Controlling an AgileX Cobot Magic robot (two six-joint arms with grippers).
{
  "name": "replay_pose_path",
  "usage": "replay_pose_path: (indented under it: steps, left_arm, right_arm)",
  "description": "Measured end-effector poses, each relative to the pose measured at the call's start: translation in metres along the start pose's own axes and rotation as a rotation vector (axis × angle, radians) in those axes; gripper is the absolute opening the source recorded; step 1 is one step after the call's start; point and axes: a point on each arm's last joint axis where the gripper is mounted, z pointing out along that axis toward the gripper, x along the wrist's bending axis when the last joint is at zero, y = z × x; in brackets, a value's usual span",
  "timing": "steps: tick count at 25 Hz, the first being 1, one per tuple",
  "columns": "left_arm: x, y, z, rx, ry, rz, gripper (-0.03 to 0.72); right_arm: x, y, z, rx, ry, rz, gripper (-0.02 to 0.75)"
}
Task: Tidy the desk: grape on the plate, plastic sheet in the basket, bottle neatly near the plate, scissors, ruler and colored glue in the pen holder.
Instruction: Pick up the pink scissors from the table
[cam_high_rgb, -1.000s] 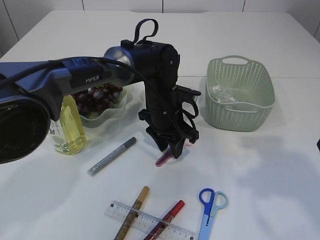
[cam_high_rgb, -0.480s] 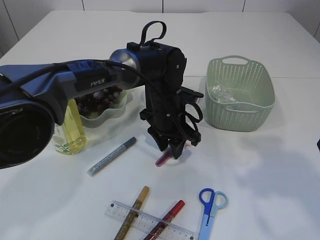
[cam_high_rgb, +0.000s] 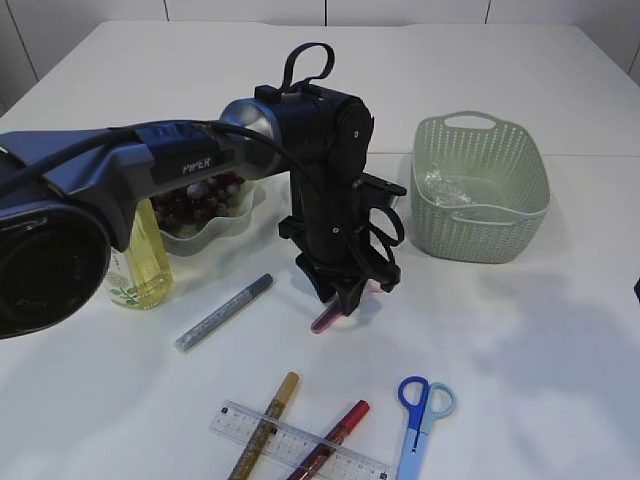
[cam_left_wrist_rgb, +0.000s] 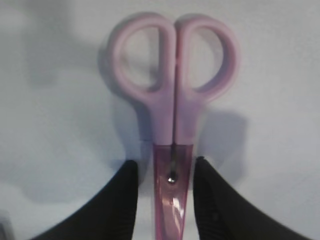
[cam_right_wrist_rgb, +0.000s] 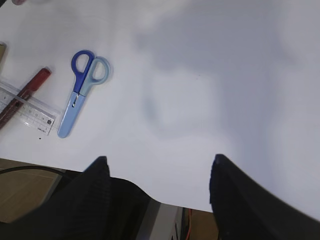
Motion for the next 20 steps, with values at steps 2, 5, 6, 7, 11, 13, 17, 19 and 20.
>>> replay_pose_path:
  steps: [2, 5, 6, 7, 11, 13, 17, 19, 20]
  left_arm:
    - [0.0000, 0.0000, 0.0000, 0.000, 0.000, 0.000, 0.253]
    - [0.0000, 0.0000, 0.0000, 0.000, 0.000, 0.000, 0.235]
    - [0.0000, 0.0000, 0.0000, 0.000, 0.000, 0.000, 0.233]
    - [0.0002, 0.0000, 0.0000, 0.000, 0.002, 0.001, 0.232]
    - [0.0007, 0.0000, 0.0000, 0.000, 0.008, 0.003, 0.228]
    - [0.0010, 0.0000, 0.0000, 0.000, 0.011, 0.004, 0.217]
    - [0.0015, 0.0001, 0.0000, 0.000, 0.017, 0.006, 0.167]
    - [0.0016, -0.0001, 0.0000, 0.002, 0.018, 0.006, 0.161]
    - [0.0016, -0.0001, 0.0000, 0.002, 0.018, 0.006, 0.160]
  right_arm:
    - [0.0000, 0.0000, 0.0000, 0.000, 0.000, 0.000, 0.490]
    - [0.0000, 0.0000, 0.0000, 0.000, 0.000, 0.000, 0.490]
    - [0.0000, 0.0000, 0.0000, 0.000, 0.000, -0.002, 0.491]
    - [0.0000, 0.0000, 0.0000, 0.000, 0.000, -0.002, 0.491]
    - [0.0000, 0.0000, 0.0000, 0.000, 0.000, -0.002, 0.491]
    - [0.0000, 0.0000, 0.0000, 0.000, 0.000, -0.002, 0.491]
    - [-0.0001, 0.0000, 0.0000, 0.000, -0.002, -0.004, 0.490]
    - [-0.0001, 0.0000, 0.0000, 0.000, -0.002, -0.004, 0.490]
    - [-0.0001, 0.0000, 0.0000, 0.000, -0.002, -0.004, 0.490]
